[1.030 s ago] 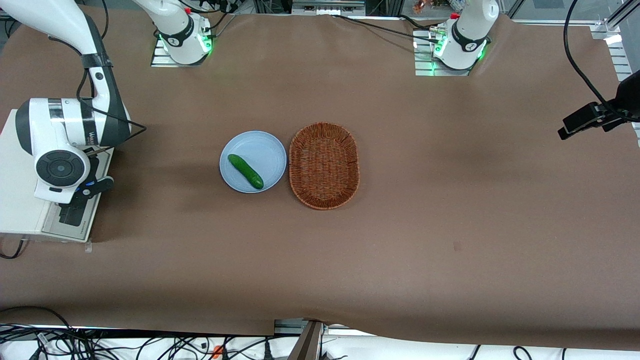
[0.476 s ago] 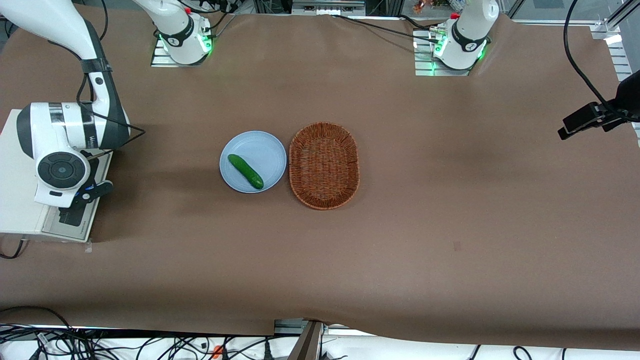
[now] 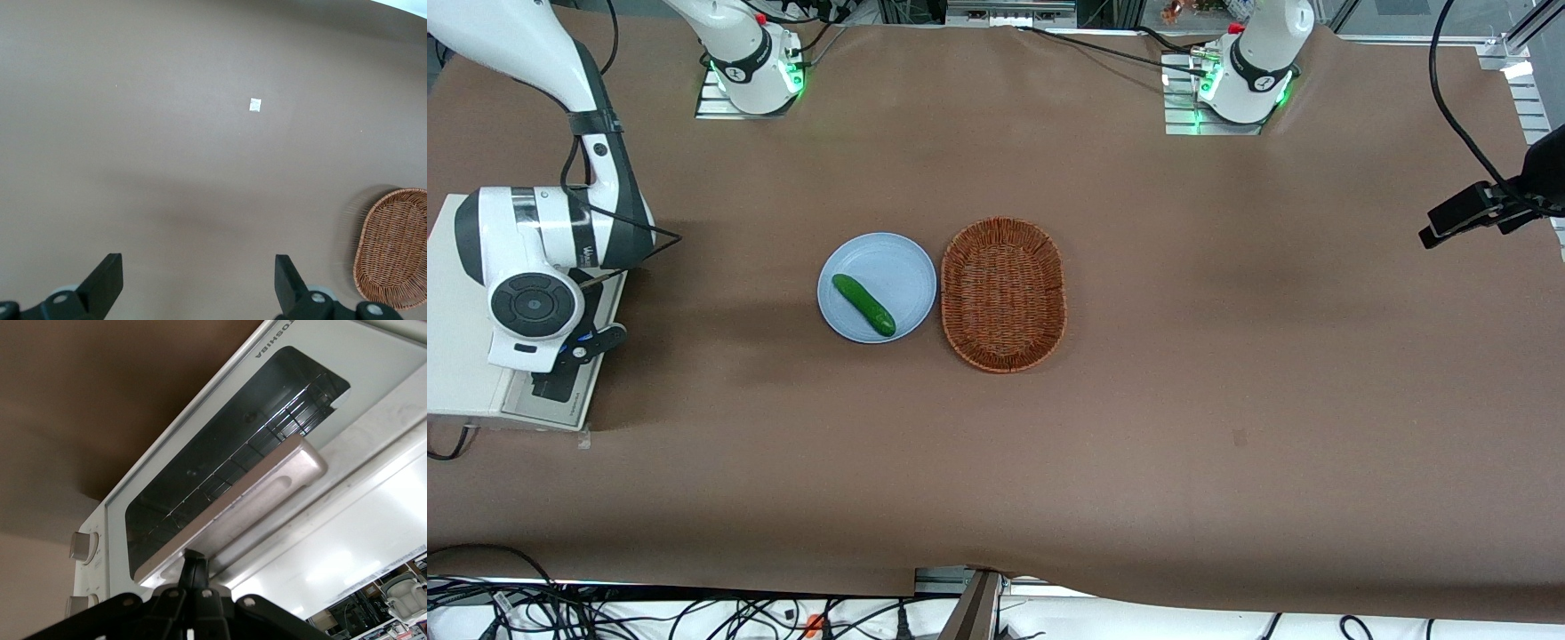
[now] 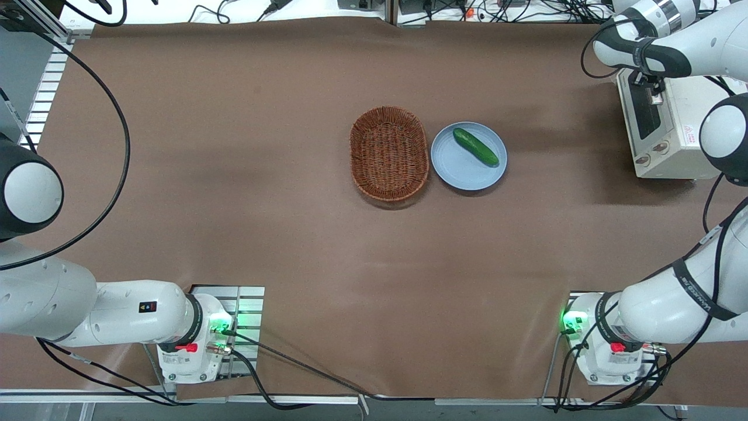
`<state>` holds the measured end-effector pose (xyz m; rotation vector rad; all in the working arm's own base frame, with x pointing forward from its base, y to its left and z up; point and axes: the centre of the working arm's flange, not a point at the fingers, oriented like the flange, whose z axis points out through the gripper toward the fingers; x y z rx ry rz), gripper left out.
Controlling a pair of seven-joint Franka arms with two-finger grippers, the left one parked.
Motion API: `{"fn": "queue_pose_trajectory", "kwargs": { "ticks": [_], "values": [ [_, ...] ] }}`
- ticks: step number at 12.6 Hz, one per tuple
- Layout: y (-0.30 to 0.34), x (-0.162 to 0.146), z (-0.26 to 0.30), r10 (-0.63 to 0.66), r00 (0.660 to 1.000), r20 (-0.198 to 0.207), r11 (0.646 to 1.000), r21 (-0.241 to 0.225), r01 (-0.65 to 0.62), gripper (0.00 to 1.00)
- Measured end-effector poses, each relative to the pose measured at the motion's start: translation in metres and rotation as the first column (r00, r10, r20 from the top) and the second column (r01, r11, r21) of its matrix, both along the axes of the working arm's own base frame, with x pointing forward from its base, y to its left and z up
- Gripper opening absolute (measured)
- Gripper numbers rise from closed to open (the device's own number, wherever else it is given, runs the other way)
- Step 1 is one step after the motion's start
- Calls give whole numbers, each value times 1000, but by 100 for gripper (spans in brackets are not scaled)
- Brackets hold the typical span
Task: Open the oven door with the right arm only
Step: 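Close the right gripper on the silver handle of the oven door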
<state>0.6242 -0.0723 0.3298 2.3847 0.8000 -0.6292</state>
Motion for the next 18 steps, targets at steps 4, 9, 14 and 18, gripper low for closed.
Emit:
{"fn": "queue_pose_trajectory", "kwargs": {
  "ticks": [4,9,14,18],
  "values": [
    [0,0,-1,2,1000,0,1000,1,-2,1],
    [1,1,-1,-3,1000,2,1000,11,3,1],
    [9,2,-1,-18,1000,9,999,48,18,1],
    [15,3,-1,-41,999,23,997,63,39,1]
  ]
}}
